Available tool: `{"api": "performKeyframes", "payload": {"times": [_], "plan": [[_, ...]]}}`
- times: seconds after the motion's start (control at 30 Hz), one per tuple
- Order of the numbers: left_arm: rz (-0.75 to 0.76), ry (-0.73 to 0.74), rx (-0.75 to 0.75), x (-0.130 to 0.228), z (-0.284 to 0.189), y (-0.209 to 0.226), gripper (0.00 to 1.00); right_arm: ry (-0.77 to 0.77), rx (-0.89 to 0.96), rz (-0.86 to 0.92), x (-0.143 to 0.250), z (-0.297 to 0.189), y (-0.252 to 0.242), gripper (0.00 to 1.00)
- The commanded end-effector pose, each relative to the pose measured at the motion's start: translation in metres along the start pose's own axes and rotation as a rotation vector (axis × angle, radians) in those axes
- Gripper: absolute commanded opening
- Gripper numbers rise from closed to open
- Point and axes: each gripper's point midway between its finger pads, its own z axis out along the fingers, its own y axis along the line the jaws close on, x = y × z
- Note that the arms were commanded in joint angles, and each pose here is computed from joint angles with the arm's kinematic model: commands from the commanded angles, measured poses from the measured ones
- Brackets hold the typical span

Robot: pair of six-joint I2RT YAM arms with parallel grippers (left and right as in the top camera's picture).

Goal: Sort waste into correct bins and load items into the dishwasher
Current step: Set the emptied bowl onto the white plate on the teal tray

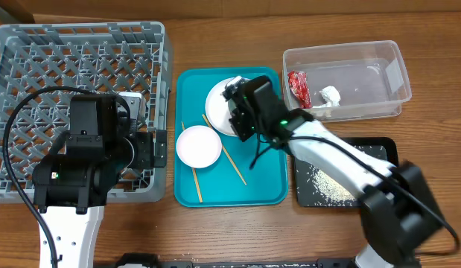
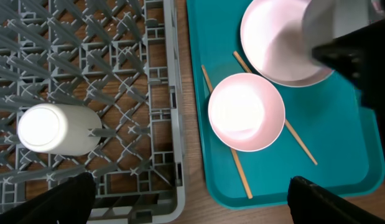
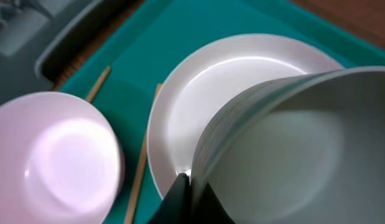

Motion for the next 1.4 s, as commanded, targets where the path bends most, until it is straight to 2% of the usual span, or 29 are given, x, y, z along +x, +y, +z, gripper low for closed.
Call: {"api": "performKeyframes", "payload": {"times": [0.0, 0.1, 0.13, 0.2, 0.3, 0.37, 0.5, 0.67, 0.97, 1.1, 1.27, 1.37], "plan": [[-0.023, -0.011, -0.009, -0.004, -0.002, 0.002, 1.00, -0.004, 0.003, -0.001, -0.001, 0.017, -0.001, 0.12], [-0.022, -0.011, -0.010, -0.004, -0.002, 0.002, 1.00, -0.002, 0.003, 0.000, -0.005, 0.009, 0.000, 0.24], [-0.022, -0.012, -0.010, -0.004, -0.002, 0.002, 1.00, 0.011, 0.001, 0.001, -0.009, -0.001, 0.001, 0.37], [-0.022, -0.011, -0.010, -0.004, -0.002, 0.002, 1.00, 0.026, -0.050, 0.004, -0.019, -0.023, 0.013, 0.53], [-0.022, -0.011, -0.010, -0.004, -0.002, 0.002, 1.00, 0.036, -0.138, 0.014, -0.028, -0.048, 0.030, 0.62], [-0.022, -0.011, -0.010, -0.004, -0.002, 0.002, 1.00, 0.045, -0.194, 0.096, -0.029, -0.057, 0.041, 0.69], [-0.023, -0.011, -0.010, -0.004, -0.002, 0.002, 1.00, 0.111, -0.283, 0.238, -0.017, -0.058, 0.058, 0.70], [-0.023, -0.011, -0.010, -0.004, -0.002, 0.002, 1.00, 0.209, -0.227, 0.371, 0.016, -0.035, 0.059, 0.64], [-0.023, -0.011, -0.010, -0.004, -0.002, 0.002, 1.00, 0.327, -0.189, 0.414, 0.054, 0.005, 0.059, 0.58], [-0.023, -0.010, -0.010, -0.004, -0.002, 0.002, 1.00, 0.376, -0.176, 0.425, 0.068, 0.011, 0.058, 0.50], [-0.026, -0.020, 0.063, -0.008, -0.001, -0.011, 1.00, 0.363, -0.152, 0.452, 0.062, -0.004, 0.043, 0.52], [-0.042, -0.015, 0.100, -0.012, 0.005, -0.018, 1.00, 0.307, -0.134, 0.483, 0.045, -0.029, 0.025, 0.54]]}}
